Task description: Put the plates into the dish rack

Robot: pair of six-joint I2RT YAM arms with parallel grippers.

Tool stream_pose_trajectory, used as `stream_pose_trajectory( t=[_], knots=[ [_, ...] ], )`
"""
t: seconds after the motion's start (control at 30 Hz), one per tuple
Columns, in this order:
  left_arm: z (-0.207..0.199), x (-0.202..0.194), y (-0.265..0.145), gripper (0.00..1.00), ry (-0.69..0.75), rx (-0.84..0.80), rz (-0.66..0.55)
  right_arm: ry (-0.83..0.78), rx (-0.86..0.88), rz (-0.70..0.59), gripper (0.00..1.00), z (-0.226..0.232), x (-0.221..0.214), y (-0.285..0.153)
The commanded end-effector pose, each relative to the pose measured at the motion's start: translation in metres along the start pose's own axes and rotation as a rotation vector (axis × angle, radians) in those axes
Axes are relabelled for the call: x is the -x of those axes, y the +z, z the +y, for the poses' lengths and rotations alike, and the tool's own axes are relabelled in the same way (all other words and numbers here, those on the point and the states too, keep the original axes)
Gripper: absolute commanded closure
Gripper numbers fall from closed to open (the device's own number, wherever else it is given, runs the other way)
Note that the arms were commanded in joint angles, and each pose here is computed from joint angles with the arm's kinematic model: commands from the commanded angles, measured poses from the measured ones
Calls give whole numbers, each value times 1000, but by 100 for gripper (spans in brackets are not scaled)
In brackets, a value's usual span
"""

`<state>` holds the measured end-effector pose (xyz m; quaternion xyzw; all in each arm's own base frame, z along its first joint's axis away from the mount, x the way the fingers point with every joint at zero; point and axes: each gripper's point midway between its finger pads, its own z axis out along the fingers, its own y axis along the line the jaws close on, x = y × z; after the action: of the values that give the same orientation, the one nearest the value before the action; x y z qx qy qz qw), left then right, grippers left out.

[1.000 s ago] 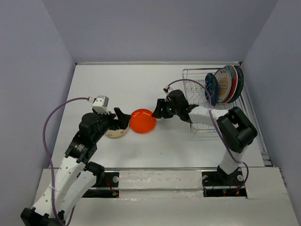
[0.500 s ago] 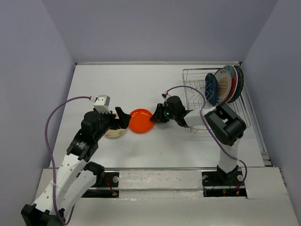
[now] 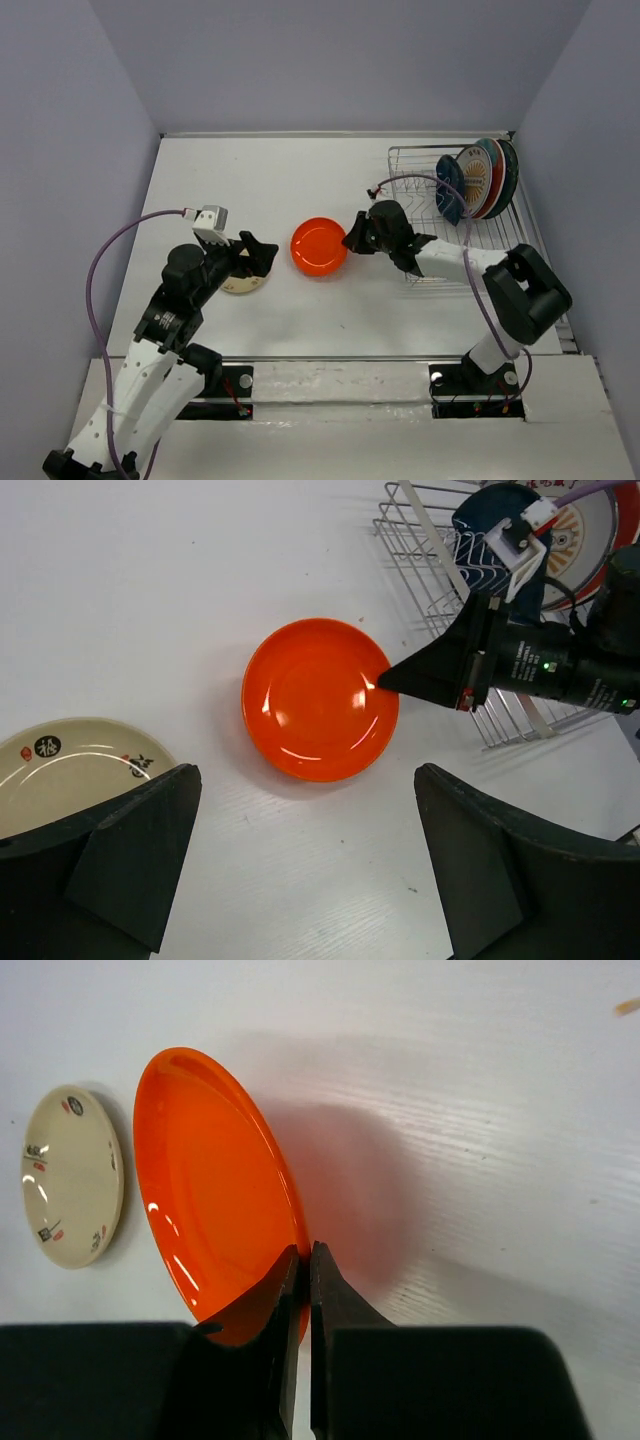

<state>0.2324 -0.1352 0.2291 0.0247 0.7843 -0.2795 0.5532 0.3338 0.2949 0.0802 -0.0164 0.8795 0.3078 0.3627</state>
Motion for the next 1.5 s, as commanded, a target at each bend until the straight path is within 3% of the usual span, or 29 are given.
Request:
stream_pose_trajectory(
  t=[0.0, 0.03, 0.1, 0.13, 0.3, 0.57, 0.73, 1.13, 1.47],
  knots=[
    [-19, 19, -8, 1, 21, -91, -74, -186, -166, -301, 93, 14, 110, -61],
    [-20, 18, -8, 1, 20, -99, -72, -222, -255, -290, 93, -4, 108, -64],
    [-25, 20, -12, 1, 27, -127, -81, -282, -371, -392, 93, -2, 153, -95],
    [-27, 22, -14, 1, 29, -138, -93, -349, -533, -422, 93, -25, 170, -115],
    [-34, 24, -19, 1, 35, -177, -103, -472, -972, -506, 93, -72, 241, -188],
    [-42, 21, -20, 1, 43, -219, -91, -494, -1301, -427, 93, -140, 286, -252],
    [-45, 20, -21, 1, 46, -232, -88, -516, -1334, -392, 93, -147, 290, -250],
    [-42, 18, -18, 1, 42, -217, -73, -506, -1231, -217, 93, -179, 248, -176],
    [-37, 14, -11, 1, 34, -191, -52, -450, -1123, -153, 92, -188, 222, -136]
  ],
)
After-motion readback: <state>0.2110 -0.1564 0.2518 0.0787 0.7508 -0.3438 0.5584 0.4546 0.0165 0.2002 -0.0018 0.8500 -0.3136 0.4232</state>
